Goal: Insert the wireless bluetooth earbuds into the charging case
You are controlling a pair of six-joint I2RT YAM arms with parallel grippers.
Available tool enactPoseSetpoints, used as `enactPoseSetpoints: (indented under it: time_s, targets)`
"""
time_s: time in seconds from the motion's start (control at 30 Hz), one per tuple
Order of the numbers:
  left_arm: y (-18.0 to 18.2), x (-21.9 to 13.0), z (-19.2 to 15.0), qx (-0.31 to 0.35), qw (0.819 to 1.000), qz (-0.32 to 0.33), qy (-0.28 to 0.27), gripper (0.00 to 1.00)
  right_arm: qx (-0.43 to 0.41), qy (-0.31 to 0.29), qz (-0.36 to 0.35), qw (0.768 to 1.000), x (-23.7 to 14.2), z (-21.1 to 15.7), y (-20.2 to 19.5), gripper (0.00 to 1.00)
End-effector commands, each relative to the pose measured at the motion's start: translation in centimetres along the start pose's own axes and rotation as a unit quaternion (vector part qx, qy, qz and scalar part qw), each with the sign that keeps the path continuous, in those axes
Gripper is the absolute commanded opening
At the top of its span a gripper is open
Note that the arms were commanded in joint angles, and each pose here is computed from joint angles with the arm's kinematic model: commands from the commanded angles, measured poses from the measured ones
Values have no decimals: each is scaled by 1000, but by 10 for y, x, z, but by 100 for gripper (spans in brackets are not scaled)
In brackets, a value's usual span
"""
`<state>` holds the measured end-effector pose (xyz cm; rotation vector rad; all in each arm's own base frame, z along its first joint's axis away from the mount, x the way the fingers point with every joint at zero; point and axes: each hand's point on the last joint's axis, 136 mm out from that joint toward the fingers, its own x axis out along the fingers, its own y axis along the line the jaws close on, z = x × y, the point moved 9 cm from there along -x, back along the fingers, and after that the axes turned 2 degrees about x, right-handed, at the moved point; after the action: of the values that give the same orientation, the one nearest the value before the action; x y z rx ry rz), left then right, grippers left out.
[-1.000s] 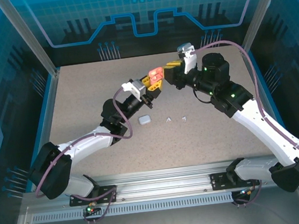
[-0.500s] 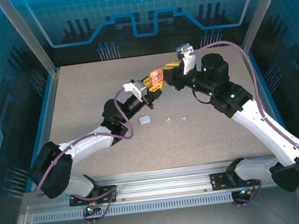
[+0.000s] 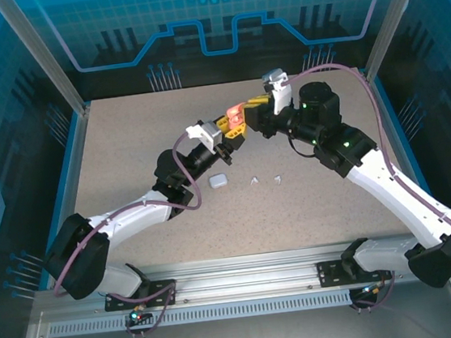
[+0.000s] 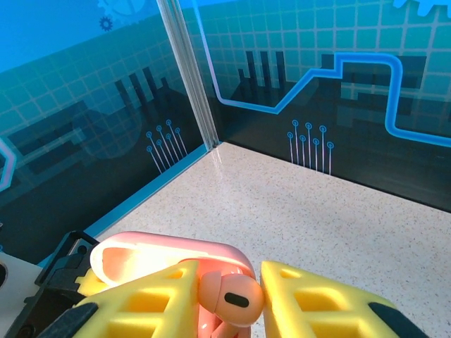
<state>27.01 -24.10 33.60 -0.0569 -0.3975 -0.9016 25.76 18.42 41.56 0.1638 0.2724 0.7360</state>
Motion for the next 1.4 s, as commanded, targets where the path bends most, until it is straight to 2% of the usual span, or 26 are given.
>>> enactPoseSetpoints:
  time_s: [0.0, 0.4, 1.0, 1.37]
  targets:
    - [-3, 4, 16, 6, 999, -10, -30, 0, -19, 4, 7, 1000, 5, -5, 2, 27]
    - [-2, 4, 16, 7, 1000, -5, -30, 0, -75, 16, 11, 997, 8, -15, 8, 26]
    - [-2, 4, 12, 3, 1000, 0, -27, 0, -90, 33, 52, 994, 3, -14, 22, 31]
    - [-1, 3, 4, -4, 1000, 12, -28, 0, -85, 29, 52, 995, 3, -9, 24, 38]
